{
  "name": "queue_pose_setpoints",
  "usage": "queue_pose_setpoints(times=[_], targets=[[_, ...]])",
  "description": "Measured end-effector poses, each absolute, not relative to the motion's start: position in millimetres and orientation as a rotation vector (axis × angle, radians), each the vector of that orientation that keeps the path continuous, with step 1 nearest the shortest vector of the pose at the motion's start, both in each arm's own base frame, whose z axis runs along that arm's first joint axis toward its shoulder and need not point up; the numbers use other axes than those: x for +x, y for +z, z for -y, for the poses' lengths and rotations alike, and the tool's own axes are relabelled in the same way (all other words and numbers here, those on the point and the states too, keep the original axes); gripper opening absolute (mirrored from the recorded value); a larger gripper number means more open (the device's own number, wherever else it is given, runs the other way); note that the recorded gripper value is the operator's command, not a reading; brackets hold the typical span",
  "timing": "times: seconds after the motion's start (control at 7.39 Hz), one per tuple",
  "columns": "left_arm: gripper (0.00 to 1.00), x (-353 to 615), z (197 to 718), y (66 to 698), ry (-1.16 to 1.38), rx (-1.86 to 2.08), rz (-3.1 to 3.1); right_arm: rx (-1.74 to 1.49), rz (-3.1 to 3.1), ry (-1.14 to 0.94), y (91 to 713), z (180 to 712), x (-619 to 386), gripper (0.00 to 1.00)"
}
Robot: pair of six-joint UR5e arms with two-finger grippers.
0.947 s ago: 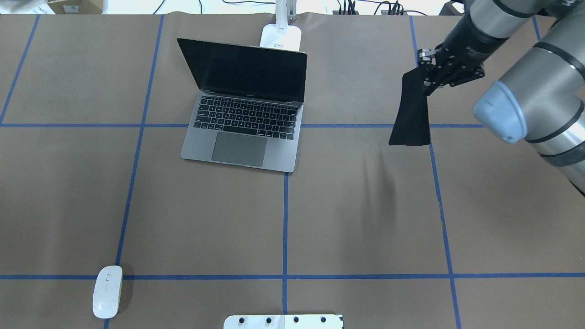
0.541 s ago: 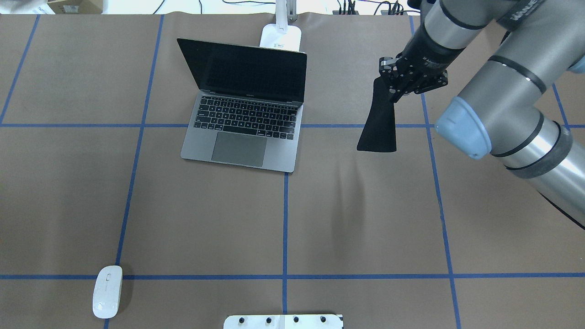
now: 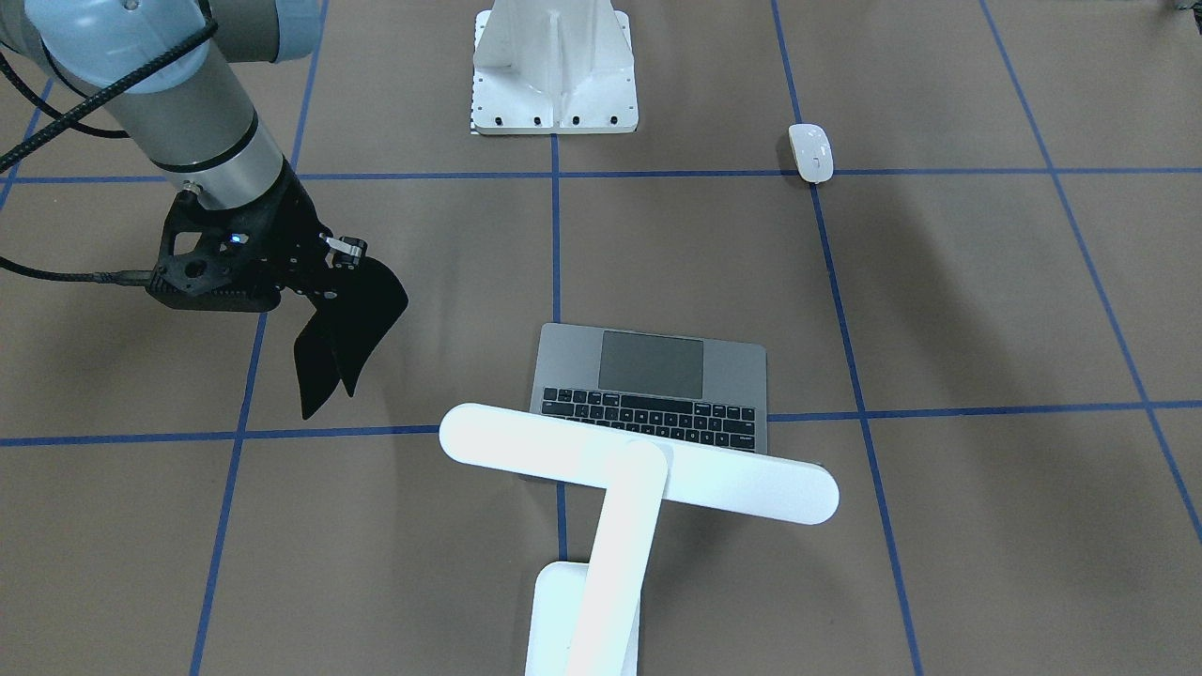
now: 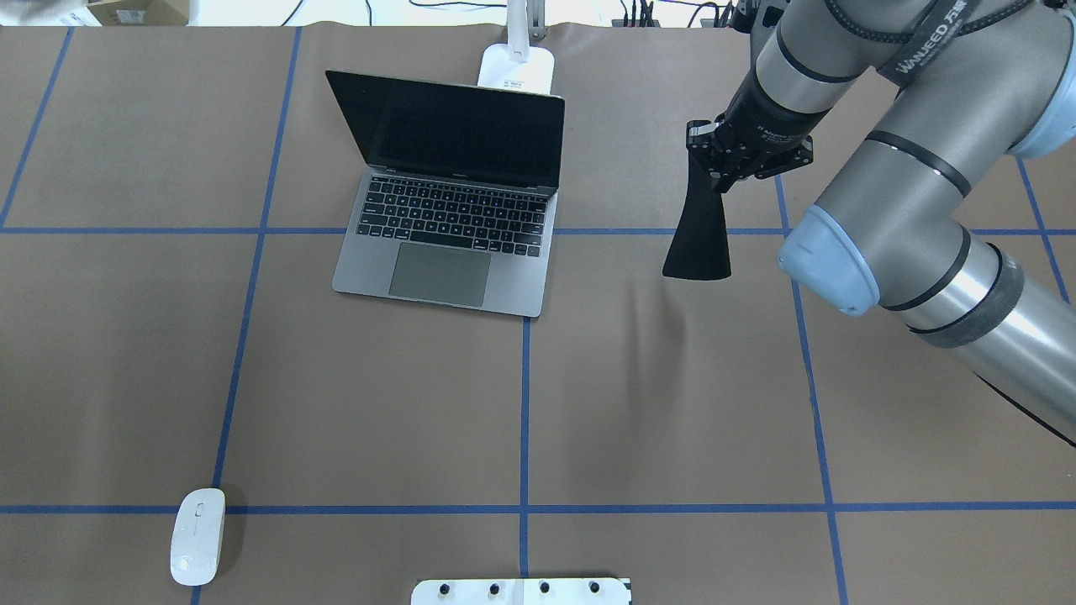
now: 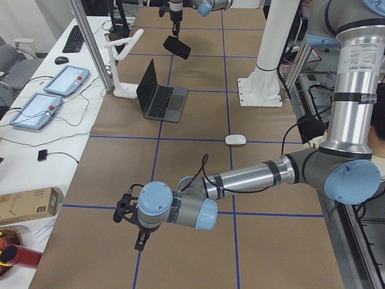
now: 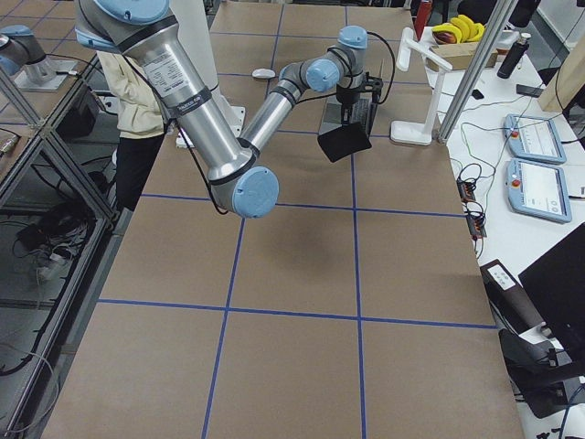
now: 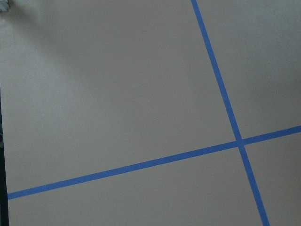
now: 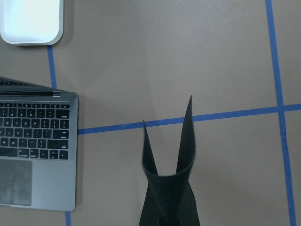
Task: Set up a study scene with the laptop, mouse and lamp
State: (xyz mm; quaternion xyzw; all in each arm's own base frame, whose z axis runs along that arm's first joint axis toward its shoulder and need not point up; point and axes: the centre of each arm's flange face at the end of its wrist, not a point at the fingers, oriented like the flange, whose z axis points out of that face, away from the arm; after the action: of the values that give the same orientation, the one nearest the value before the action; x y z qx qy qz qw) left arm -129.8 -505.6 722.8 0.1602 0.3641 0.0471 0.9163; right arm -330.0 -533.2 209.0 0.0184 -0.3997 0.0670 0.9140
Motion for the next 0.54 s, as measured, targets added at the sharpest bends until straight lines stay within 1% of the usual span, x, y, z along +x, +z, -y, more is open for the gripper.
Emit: queue_pose_setpoints(times=[0.54], targets=[[1.00, -127.6, 504.4, 723.0, 0.080, 0.288, -0.766, 0.057, 0.801, 0.141, 212.8, 532.8, -333.2, 1.00]])
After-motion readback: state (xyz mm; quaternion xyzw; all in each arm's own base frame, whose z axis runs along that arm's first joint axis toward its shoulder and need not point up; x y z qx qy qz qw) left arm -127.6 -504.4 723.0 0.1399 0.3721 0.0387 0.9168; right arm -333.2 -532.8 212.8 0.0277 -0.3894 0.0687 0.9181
